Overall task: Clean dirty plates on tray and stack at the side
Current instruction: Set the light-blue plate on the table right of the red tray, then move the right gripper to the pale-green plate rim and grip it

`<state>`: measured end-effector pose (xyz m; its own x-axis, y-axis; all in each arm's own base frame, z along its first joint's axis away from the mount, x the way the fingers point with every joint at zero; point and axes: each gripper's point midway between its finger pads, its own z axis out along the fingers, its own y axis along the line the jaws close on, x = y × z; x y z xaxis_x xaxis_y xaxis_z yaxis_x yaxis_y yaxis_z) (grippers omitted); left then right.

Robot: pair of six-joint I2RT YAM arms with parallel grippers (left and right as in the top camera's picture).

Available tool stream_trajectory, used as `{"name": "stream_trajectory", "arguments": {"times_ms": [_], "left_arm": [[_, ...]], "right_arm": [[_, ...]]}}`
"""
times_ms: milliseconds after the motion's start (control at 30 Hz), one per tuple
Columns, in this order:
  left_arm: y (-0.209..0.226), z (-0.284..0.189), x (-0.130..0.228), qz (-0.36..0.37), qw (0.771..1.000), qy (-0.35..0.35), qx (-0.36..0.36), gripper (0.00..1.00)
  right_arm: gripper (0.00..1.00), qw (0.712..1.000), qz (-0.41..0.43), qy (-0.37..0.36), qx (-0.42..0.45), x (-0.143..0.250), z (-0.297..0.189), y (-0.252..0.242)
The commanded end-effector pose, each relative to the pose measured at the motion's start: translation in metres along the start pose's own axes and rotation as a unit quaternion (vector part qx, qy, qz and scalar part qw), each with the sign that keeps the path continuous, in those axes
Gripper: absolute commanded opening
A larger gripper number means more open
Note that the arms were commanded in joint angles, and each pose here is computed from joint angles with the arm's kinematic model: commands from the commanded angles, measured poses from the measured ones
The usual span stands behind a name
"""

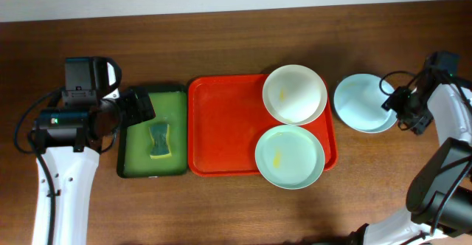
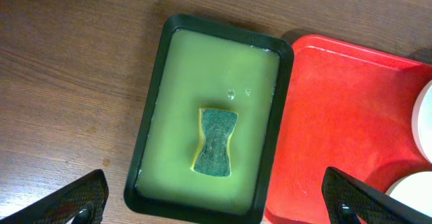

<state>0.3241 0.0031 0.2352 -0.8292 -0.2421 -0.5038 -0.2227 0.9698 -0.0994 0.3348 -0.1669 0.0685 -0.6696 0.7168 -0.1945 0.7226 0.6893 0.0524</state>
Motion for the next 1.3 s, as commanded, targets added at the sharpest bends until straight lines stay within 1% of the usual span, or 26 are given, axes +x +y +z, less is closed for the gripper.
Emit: {"name": "stream_trajectory", "arguments": {"times_ms": [0,33,67,100,167,200,267,300,333,400,467,500,533,567,600,633,700,767,833,900,933,967,1067,1167,1267], "left_arm": [[0.000,-0.004,-0.004,-0.007,1.000,-0.009,0.002,0.99],[0.000,-0.004,-0.004,-0.007,1.000,-0.009,0.002,0.99],[0.000,-0.004,-0.004,-0.007,1.000,-0.009,0.002,0.99],[0.000,-0.004,-0.004,-0.007,1.000,-0.009,0.002,0.99],[0.000,-0.004,-0.004,-0.007,1.000,-0.009,0.002,0.99],[0.000,-0.004,-0.004,-0.007,1.000,-0.009,0.002,0.99],[0.001,-0.004,-0.004,-0.007,1.000,-0.009,0.001,0.99],[0.000,-0.004,-0.004,-0.007,1.000,-0.009,0.002,0.99],[0.000,-0.004,-0.004,-0.007,1.000,-0.009,0.002,0.99],[0.000,-0.004,-0.004,-0.007,1.000,-0.009,0.002,0.99],[0.000,-0.004,-0.004,-0.007,1.000,-0.009,0.002,0.99],[0.000,-0.004,-0.004,-0.007,1.000,-0.009,0.002,0.99],[0.000,-0.004,-0.004,-0.007,1.000,-0.009,0.002,0.99],[0.000,-0.004,-0.004,-0.007,1.000,-0.009,0.002,0.99],[0.000,-0.004,-0.004,-0.007,1.000,-0.009,0.002,0.99],[0.000,-0.004,-0.004,-0.007,1.000,-0.009,0.002,0.99],[0.000,-0.004,-0.004,-0.007,1.000,-0.009,0.002,0.99],[0.000,-0.004,-0.004,-0.007,1.000,-0.009,0.002,0.99],[0.000,-0.004,-0.004,-0.007,1.000,-0.009,0.002,0.99],[0.000,-0.004,-0.004,-0.007,1.000,-0.009,0.002,0.99],[0.000,-0.004,-0.004,-0.007,1.000,-0.009,0.002,0.99],[0.000,-0.004,-0.004,-0.007,1.000,-0.009,0.002,0.99],[0.000,-0.004,-0.004,-0.007,1.000,-0.009,0.002,0.99],[0.000,-0.004,-0.004,-0.007,1.000,-0.009,0.002,0.99],[0.000,-0.004,-0.004,-0.007,1.000,-0.009,0.002,0.99]], "right_arm": [[0.70,0.998,-0.036,0.006,-0.054,-0.006,-0.067,0.019],[0.69,0.997,-0.035,0.034,-0.065,0.009,-0.086,0.020],[0.66,0.993,-0.036,0.082,-0.075,0.040,-0.114,0.017],[0.65,0.992,-0.054,0.087,-0.080,0.055,-0.130,0.013],[0.66,0.990,-0.086,0.074,-0.089,0.074,-0.158,0.009],[0.69,0.988,-0.105,0.060,-0.094,0.083,-0.173,0.007],[0.78,0.986,-0.128,0.042,-0.101,0.095,-0.190,0.007],[0.94,0.983,-0.145,0.037,-0.104,0.099,-0.194,0.009],[0.99,0.982,-0.153,0.043,-0.105,0.104,-0.193,0.012],[0.98,0.972,-0.186,0.076,-0.125,0.125,-0.180,0.030],[0.98,0.957,-0.229,0.110,-0.136,0.148,-0.155,0.044],[0.96,0.953,-0.243,0.127,-0.133,0.160,-0.144,0.046],[0.78,0.947,-0.258,0.140,-0.129,0.170,-0.134,0.049],[0.66,0.943,-0.267,0.150,-0.128,0.181,-0.122,0.053],[0.70,0.938,-0.281,0.157,-0.126,0.190,-0.108,0.055],[0.98,0.935,-0.286,0.162,-0.132,0.196,-0.101,0.058],[0.98,0.925,-0.284,0.179,-0.178,0.209,-0.092,0.072],[0.99,0.923,-0.281,0.190,-0.183,0.213,-0.087,0.073],[0.56,0.922,-0.281,0.199,-0.178,0.219,-0.083,0.070],[0.49,0.920,-0.289,0.207,-0.164,0.227,-0.075,0.065],[0.44,0.917,-0.296,0.213,-0.161,0.233,-0.071,0.064],[0.42,0.915,-0.301,0.214,-0.161,0.237,-0.068,0.065],[0.42,0.942,-0.268,0.183,-0.082,0.231,-0.053,0.057],[0.43,0.935,-0.300,0.171,-0.080,0.242,-0.054,0.070],[0.43,0.939,-0.298,0.163,-0.064,0.247,-0.049,0.071]]}}
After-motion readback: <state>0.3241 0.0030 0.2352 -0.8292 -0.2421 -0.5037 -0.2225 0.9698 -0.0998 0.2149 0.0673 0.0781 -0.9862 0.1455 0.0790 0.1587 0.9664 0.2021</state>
